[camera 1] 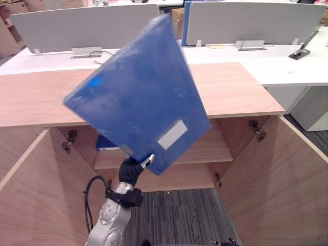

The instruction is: Walk over to the cabinet, pick up the folder, carry it to the office cabinet, place the folder inside the office cabinet, then close the office cabinet door

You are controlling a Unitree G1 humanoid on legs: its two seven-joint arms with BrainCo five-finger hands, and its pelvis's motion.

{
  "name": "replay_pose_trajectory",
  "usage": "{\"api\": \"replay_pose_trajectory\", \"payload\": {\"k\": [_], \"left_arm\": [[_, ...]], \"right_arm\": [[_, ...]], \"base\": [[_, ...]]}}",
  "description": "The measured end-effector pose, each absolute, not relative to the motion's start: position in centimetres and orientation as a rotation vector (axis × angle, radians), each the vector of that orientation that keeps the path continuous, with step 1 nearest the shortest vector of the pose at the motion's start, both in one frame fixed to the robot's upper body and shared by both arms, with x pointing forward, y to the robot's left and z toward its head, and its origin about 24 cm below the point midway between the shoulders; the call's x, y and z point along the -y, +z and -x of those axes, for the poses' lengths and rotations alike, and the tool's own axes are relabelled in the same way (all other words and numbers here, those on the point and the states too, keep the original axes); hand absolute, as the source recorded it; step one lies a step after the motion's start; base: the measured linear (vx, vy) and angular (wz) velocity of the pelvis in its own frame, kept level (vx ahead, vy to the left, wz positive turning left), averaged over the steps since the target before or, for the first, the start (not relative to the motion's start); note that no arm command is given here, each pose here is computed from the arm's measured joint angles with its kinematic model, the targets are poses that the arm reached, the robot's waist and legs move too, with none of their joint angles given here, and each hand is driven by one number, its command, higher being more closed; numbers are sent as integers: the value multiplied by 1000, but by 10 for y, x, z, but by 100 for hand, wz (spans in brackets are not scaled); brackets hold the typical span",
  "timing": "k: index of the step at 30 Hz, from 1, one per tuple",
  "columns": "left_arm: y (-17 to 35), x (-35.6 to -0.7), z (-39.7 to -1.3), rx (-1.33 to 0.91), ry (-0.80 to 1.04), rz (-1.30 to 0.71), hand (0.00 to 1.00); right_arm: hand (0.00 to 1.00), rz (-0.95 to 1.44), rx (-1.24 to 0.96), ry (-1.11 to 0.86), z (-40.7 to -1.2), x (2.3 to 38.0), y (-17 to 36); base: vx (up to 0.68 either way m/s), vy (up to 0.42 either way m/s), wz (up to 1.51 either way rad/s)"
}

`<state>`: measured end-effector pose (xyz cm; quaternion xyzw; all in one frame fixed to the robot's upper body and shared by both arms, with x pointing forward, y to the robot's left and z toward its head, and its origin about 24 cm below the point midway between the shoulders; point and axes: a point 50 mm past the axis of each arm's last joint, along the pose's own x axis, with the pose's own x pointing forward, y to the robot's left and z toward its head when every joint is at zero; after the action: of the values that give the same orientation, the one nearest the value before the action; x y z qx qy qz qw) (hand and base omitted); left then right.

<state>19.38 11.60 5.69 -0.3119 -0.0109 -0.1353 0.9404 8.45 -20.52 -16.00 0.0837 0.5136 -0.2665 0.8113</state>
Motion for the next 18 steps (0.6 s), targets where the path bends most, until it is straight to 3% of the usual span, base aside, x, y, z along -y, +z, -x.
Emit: {"api": "replay_pose_trajectory", "payload": {"k": [5, 10, 18], "left_arm": [[55, -91, -189, -52, -345, 867, 100], [64, -94, -185, -6, -343, 864, 100], [67, -109, -186, 62, -298, 807, 100]], "right_arm": [[0, -275, -657, -678, -131, 225, -104], [0, -262, -229, -751, -158, 242, -25], [0, -189, 224, -724, -181, 253, 68]], "base": [[-54, 5, -45], [-84, -4, -30], [-30, -2, -11]]}}
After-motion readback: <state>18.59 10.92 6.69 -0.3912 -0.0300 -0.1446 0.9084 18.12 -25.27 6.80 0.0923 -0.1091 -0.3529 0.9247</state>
